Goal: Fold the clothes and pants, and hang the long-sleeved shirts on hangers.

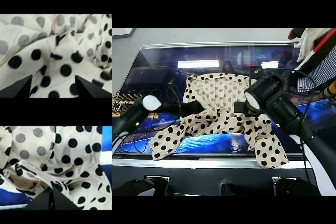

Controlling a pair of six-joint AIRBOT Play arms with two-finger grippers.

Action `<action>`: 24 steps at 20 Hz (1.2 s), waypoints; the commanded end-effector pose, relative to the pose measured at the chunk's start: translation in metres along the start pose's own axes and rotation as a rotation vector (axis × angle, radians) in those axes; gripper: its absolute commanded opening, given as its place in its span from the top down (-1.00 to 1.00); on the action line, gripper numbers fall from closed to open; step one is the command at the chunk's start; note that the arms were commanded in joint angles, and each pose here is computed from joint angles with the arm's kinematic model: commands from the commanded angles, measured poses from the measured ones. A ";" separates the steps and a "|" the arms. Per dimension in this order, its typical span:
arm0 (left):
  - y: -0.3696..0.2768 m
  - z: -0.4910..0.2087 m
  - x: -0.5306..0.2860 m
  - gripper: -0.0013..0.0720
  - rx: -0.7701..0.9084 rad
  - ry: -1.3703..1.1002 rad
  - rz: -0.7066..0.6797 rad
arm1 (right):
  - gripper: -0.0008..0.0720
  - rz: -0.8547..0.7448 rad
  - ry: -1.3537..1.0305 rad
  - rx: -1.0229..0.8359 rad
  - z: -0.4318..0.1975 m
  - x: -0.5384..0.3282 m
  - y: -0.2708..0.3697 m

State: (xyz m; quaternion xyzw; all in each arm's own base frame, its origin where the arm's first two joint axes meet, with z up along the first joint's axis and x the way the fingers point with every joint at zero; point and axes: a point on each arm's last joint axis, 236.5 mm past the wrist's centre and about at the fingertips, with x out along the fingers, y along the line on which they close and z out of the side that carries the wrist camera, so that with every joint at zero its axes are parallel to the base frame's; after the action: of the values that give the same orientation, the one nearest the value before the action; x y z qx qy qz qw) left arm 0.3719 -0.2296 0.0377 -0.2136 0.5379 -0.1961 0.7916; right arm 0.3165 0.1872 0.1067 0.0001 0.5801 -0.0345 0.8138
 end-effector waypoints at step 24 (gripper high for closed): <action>0.001 -0.017 0.130 0.32 0.175 0.330 0.150 | 0.92 0.017 0.031 -0.021 -0.003 0.032 0.019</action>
State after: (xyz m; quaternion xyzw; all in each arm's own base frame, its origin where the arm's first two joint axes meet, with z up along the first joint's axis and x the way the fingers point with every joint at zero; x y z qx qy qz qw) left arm 0.3988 -0.3053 -0.0619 -0.0822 0.6549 -0.2303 0.7151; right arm 0.3249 0.2036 0.0750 -0.0035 0.5930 -0.0226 0.8049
